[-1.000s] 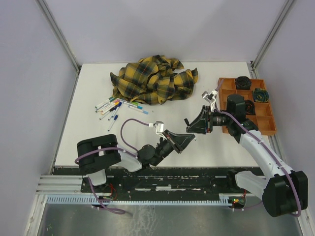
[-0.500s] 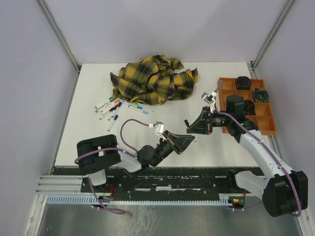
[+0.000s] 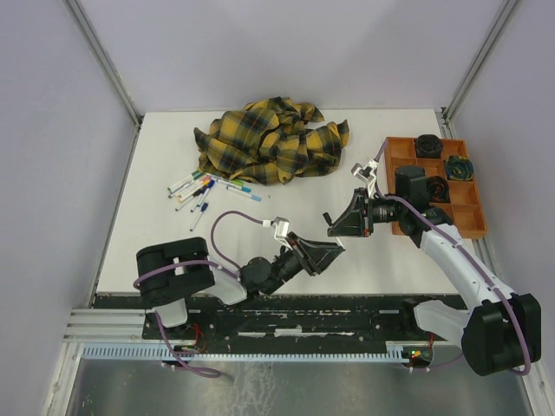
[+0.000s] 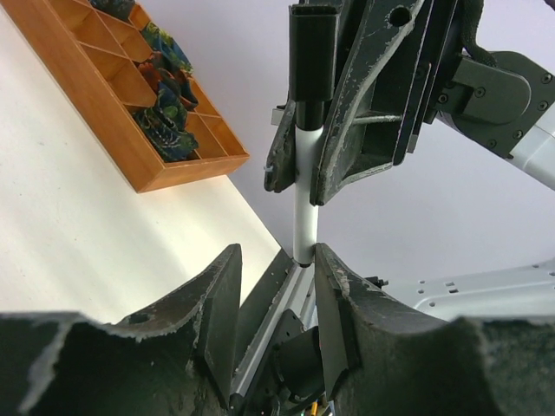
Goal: Open the pen caps
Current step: Pick up the pen from the center of the board.
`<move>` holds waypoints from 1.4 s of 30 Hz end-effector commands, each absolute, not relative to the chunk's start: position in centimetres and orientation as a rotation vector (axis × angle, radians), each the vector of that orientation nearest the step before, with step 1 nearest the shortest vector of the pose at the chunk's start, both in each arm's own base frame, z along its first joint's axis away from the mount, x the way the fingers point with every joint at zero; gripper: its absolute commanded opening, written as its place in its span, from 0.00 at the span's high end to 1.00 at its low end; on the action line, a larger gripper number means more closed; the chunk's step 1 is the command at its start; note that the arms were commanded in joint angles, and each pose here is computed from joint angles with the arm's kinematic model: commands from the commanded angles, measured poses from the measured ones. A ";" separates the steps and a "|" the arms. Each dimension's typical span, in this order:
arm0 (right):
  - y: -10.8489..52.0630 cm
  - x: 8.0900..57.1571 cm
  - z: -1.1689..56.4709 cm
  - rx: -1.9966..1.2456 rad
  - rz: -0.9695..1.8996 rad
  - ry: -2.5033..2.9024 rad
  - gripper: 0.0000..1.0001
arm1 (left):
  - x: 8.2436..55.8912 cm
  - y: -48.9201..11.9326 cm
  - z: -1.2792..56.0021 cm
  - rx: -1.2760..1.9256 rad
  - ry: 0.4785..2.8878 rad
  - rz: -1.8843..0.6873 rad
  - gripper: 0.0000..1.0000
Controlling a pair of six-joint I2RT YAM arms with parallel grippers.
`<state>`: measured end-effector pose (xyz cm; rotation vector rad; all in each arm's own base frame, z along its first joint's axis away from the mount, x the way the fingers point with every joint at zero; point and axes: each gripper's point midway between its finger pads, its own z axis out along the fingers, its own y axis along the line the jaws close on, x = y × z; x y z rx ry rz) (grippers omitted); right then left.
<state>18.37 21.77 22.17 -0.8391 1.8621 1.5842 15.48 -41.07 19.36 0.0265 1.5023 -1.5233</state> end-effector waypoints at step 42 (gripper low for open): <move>22.0 17.9 23.8 -0.944 1.567 1.754 0.73 | 16.7 -40.2 26.4 -0.086 1.245 -1.644 0.97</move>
